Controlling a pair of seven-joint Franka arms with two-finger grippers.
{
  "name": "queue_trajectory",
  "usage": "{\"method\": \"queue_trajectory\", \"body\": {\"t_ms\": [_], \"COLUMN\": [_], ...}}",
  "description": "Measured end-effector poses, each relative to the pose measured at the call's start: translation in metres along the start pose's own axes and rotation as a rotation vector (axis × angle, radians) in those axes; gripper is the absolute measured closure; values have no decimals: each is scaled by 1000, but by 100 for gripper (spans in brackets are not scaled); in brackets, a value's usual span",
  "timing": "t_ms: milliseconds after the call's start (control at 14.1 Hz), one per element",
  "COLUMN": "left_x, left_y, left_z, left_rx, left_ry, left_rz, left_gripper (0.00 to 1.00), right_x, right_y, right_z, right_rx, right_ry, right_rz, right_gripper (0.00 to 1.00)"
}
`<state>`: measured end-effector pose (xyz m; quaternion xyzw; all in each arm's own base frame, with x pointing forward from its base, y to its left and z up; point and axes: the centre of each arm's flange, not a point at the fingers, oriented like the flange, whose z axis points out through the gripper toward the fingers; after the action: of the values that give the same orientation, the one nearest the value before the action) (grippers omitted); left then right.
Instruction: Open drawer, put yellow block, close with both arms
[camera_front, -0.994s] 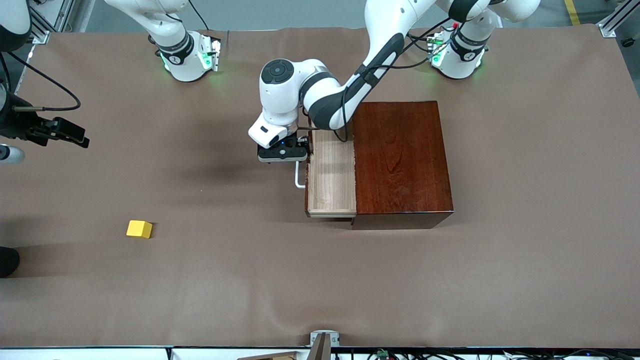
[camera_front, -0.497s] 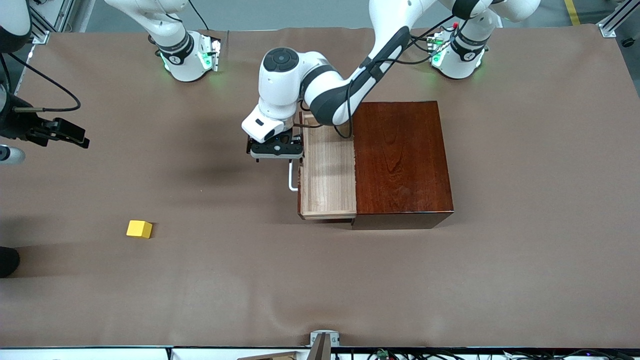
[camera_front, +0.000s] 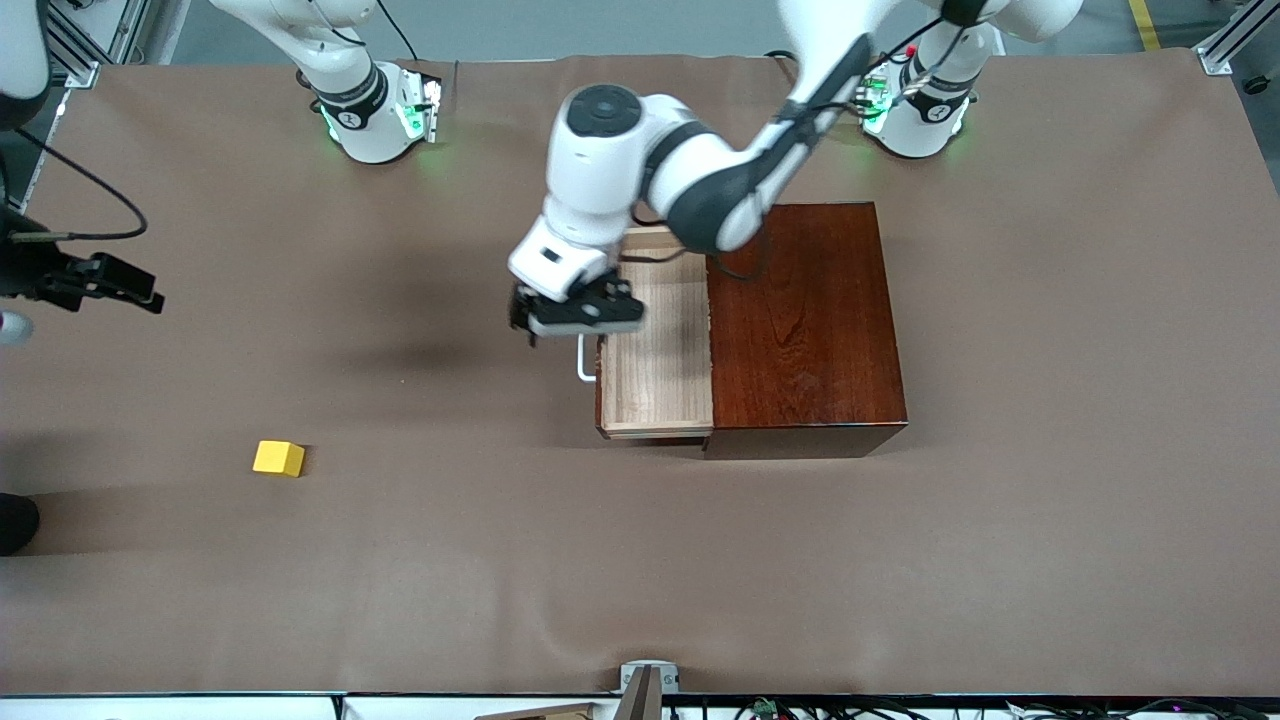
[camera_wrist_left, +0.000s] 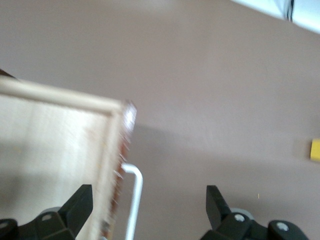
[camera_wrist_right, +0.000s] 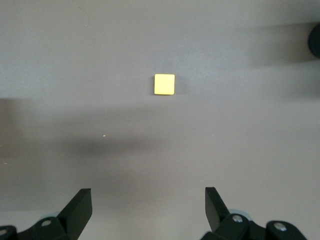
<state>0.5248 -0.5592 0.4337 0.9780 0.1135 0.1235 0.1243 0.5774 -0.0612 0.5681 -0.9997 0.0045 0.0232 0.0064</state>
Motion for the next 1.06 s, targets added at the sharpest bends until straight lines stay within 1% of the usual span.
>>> {"method": "queue_trajectory", "body": {"t_ms": [142,284,426,568,781,923,1065], "left_x": [52,92,120,143,167,168,168], "left_y": [-31,-65,-96,-123,-156,-167,-168], "left_z": [-23,-39,-47,-52,-48,-45,-55], "left_rx": [18,70,130,169,211,248,256], "left_ry": [26,27,10,-1,-16,-41,-45], "left_rz": [-69,-112,-120,-135,-179,-190,-191], "left_gripper": [0,0,0,0,0,0,0], "right_x": [18,45,72,93,101,99,100], "right_y": [6,5,8,14,19,19,20], "right_z": [21,54,107,175,262,303,329], "right_rx": [4,6,12,19,22,27,29], "right_ry": [-2,29,34,30,15,-5,0], "right_rz": [-14,-21,-22,-15,-18,-18,-16], "right_gripper": [0,0,0,0,0,0,0]}}
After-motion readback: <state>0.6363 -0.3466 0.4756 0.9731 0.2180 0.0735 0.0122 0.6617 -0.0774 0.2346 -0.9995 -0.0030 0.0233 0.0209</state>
